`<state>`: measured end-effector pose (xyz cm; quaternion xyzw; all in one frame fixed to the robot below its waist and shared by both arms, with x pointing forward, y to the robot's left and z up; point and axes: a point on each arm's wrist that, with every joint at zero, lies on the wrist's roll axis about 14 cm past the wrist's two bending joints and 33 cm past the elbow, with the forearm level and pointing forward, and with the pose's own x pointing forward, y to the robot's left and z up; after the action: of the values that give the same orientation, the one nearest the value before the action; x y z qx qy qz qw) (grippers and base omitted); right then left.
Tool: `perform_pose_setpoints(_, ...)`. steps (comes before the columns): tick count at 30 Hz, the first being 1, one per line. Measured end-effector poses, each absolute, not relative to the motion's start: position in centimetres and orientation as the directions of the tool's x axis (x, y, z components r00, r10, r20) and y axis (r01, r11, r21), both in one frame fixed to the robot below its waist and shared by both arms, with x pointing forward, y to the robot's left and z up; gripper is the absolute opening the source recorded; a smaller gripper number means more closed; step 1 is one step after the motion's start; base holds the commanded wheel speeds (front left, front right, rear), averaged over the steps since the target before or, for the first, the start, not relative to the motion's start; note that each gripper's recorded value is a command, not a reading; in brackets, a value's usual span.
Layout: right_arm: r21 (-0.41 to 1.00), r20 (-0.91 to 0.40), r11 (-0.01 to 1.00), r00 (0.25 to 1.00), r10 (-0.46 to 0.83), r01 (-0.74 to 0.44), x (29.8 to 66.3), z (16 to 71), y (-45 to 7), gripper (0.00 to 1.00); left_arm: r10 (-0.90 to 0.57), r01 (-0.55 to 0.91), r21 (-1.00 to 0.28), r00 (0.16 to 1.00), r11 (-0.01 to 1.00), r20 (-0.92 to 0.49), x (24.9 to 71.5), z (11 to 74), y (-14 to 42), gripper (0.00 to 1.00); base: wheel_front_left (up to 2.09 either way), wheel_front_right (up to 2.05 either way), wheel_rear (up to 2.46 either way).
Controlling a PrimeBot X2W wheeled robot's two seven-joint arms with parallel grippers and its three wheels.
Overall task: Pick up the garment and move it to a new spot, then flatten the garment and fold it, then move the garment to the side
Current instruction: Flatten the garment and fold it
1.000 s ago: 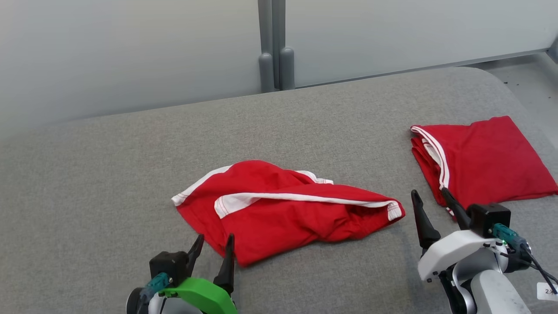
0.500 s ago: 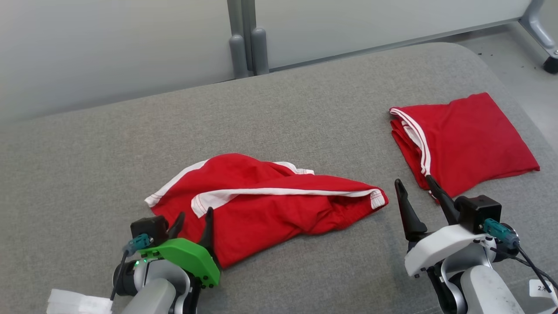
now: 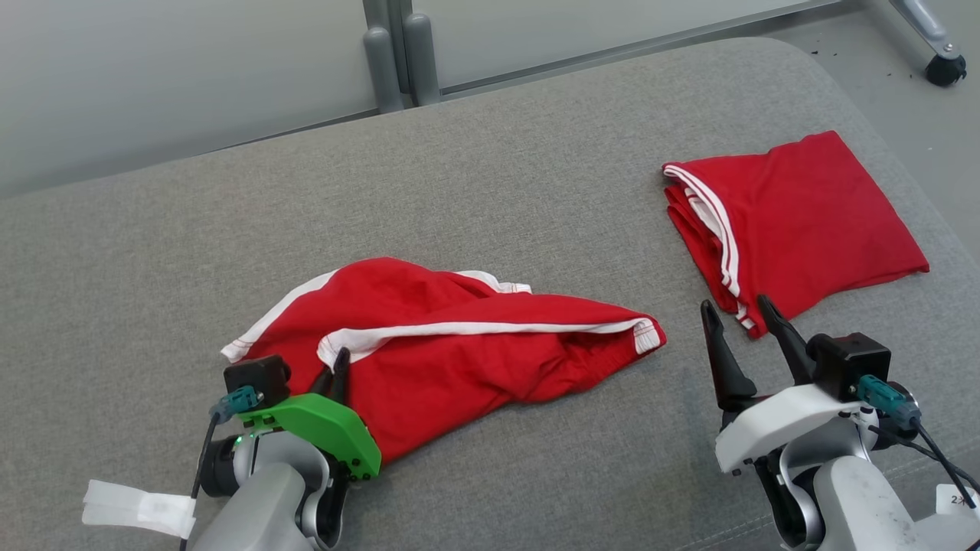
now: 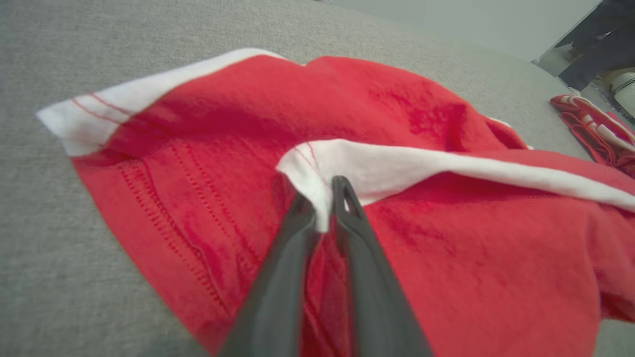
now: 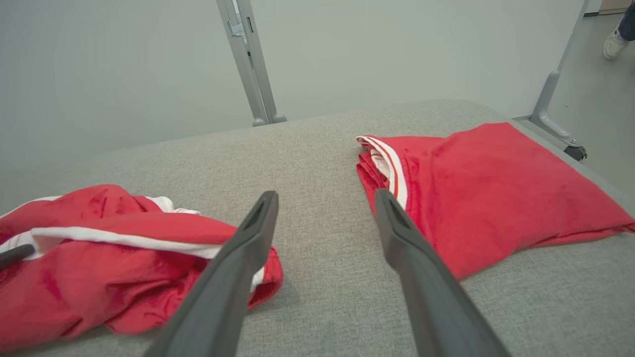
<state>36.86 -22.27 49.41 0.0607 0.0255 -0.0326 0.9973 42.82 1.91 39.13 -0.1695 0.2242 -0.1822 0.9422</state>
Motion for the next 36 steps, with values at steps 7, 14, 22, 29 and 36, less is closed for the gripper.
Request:
perform_pose_setpoints(7,0.122,-0.043,0.991,0.998,-0.049,0.054,37.2,49.6,-21.8,1.0,-0.429,0.292,-0.4,0.846,0.869,-0.317,42.9,40.4,1.8,0.0,0.0,0.0,0.0)
perform_pose_setpoints(14,0.125,-0.035,0.992,0.999,-0.007,0.012,37.7,49.8,-20.4,1.0,-0.389,0.285,-0.395,0.896,0.874,-0.214,43.1,43.3,4.1,0.0,0.0,0.0,0.0)
perform_pose_setpoints(22,0.145,-0.03,0.988,0.998,0.05,-0.045,38.1,49.9,-18.4,1.0,-0.289,0.217,-0.349,0.942,0.912,-0.169,40.7,44.4,9.1,0.0,0.0,0.0,0.0)
perform_pose_setpoints(29,0.161,-0.023,0.983,0.995,0.097,-0.092,38.6,50.0,-16.7,1.0,-0.236,0.161,-0.328,0.95,0.931,-0.205,38.0,44.1,11.6,0.0,0.0,0.0,0.0)
perform_pose_setpoints(36,0.165,-0.041,0.981,0.993,0.11,-0.102,38.5,49.4,-16.3,1.0,-0.234,0.129,-0.37,0.938,0.92,-0.255,36.7,42.7,10.6,0.0,0.0,0.0,0.0)
